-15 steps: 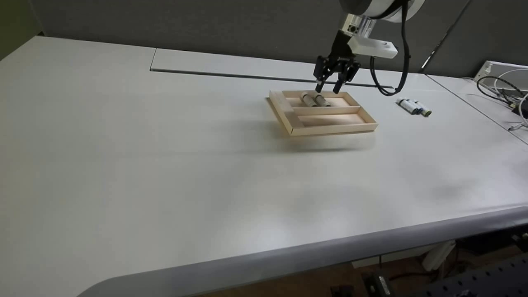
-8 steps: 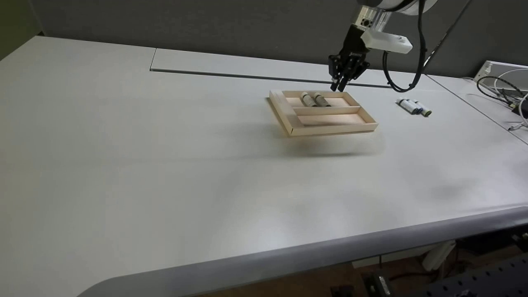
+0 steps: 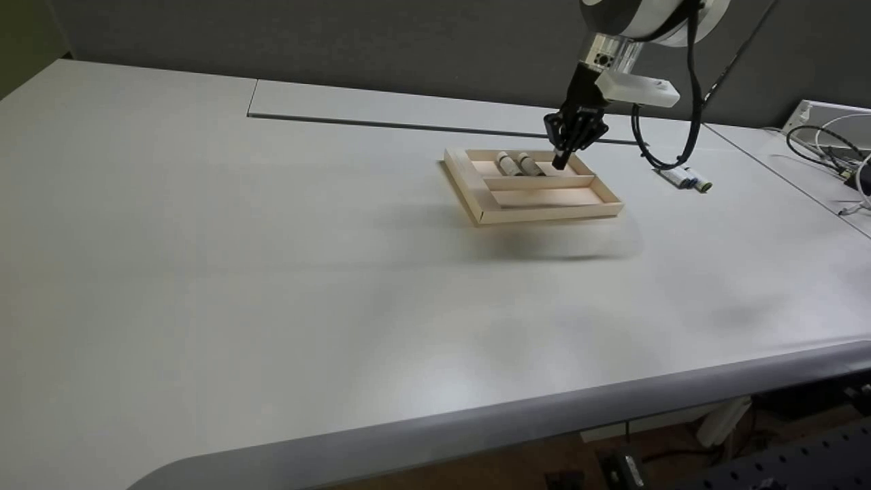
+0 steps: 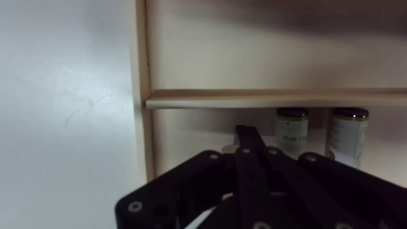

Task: Pick up a vial and put it in the top compartment of the beige tray

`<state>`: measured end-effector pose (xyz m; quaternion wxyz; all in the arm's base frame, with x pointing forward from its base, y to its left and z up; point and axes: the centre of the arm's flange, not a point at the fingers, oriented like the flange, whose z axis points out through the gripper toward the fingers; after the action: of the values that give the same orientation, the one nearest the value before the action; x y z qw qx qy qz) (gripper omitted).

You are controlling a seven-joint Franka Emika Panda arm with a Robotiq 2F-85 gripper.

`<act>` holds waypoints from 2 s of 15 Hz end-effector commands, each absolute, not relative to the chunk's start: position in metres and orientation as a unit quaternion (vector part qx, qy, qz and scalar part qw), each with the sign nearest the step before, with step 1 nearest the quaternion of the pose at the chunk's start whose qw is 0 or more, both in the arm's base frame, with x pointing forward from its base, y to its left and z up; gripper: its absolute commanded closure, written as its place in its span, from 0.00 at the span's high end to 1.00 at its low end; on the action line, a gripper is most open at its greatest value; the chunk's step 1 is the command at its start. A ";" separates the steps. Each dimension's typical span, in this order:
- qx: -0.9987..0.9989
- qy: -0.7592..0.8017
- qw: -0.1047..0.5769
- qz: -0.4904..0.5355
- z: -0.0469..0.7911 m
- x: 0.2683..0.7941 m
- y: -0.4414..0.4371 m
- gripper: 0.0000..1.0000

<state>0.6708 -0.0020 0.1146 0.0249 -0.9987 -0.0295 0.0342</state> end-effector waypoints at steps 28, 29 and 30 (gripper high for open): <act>-0.995 -0.021 0.098 -0.001 0.103 0.670 0.025 0.00; -0.995 -0.023 0.100 0.002 0.101 0.670 0.028 0.00; -0.994 -0.026 0.104 0.005 0.099 0.670 0.032 0.00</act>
<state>0.6730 0.0234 0.1009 0.1005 -0.9947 -0.0202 0.0021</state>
